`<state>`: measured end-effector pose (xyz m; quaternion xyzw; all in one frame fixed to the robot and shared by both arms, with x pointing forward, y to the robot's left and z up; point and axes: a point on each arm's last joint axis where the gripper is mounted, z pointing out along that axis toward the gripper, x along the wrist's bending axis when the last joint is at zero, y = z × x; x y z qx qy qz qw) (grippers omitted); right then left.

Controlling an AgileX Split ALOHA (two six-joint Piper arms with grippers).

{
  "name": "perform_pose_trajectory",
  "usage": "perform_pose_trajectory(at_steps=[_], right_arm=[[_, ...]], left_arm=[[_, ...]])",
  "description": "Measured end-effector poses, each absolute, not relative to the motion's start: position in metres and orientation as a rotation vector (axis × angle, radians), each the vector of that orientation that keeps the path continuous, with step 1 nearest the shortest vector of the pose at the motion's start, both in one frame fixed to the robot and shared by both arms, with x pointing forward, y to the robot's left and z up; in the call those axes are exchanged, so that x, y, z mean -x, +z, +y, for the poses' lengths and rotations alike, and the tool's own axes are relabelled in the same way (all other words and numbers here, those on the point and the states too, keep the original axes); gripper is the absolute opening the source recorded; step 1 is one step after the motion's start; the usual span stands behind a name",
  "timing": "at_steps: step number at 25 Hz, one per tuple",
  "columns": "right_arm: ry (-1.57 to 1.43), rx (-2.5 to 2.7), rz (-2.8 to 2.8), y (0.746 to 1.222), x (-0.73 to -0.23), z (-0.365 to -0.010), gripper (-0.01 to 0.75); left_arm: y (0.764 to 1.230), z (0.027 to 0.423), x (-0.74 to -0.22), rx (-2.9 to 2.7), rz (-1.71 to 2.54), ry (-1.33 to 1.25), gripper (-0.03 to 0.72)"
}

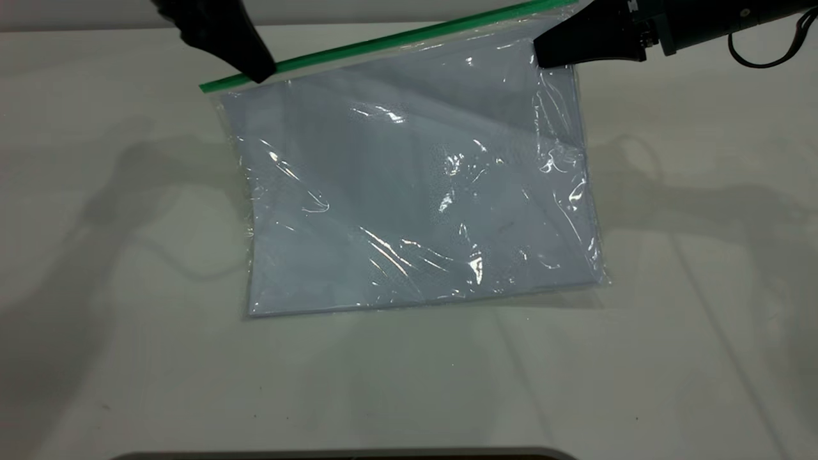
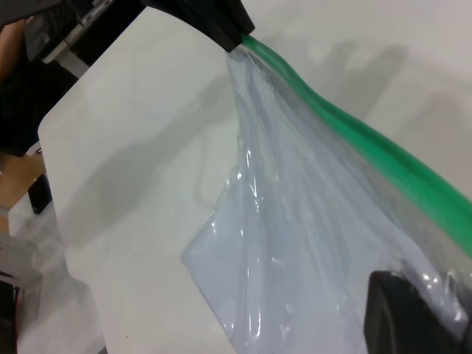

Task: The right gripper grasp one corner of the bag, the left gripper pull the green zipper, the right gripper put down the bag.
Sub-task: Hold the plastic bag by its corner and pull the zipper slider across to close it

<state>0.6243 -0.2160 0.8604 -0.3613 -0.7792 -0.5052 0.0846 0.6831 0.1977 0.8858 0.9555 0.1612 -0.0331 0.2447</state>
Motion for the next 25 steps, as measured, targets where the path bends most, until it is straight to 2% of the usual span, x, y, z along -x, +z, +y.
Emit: perform_pose_trajectory(at_steps=[20,23,25], right_arm=[[-1.504,1.083,-2.328,0.86,-0.625,-0.216,0.039],[-1.497,1.095,-2.335,0.859,-0.625,-0.217,0.07],[-1.498,1.11,-2.335,0.859,-0.626,-0.218,0.125]], left_arm=[[0.882,0.212,-0.681,-2.708,0.516,-0.124,0.058],[0.882,0.212,-0.681,-2.71,0.517,-0.124,0.075],[0.881,0.213,-0.681,-2.719,0.512,-0.122,0.101]])
